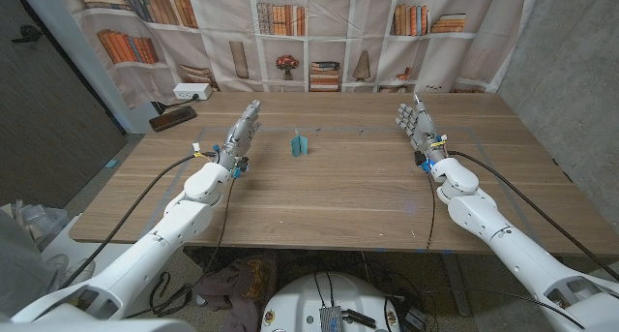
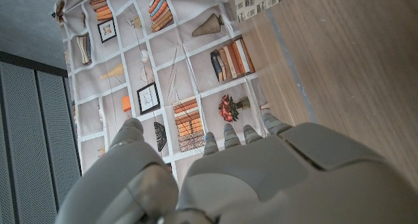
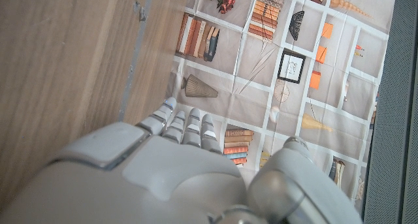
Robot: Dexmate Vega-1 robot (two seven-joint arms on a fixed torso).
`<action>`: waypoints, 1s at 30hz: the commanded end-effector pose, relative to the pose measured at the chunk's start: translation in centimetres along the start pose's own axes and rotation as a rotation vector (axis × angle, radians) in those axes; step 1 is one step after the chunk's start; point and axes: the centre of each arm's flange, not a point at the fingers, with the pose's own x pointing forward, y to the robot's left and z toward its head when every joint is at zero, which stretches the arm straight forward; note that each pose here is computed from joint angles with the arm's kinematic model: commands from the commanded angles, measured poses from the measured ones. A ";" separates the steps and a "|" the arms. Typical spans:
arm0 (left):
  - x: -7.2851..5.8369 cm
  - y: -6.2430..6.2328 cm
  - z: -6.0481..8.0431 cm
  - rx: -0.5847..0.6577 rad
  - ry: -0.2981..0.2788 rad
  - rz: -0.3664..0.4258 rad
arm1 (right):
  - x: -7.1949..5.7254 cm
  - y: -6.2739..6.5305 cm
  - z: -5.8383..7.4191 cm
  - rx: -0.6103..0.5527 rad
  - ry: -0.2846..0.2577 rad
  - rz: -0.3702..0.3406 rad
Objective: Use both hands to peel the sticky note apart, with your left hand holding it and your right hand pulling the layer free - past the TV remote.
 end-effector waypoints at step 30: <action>-4.1 -3.7 2.2 0.300 -0.042 0.305 | 0.3 -0.5 0.2 0.027 0.016 0.055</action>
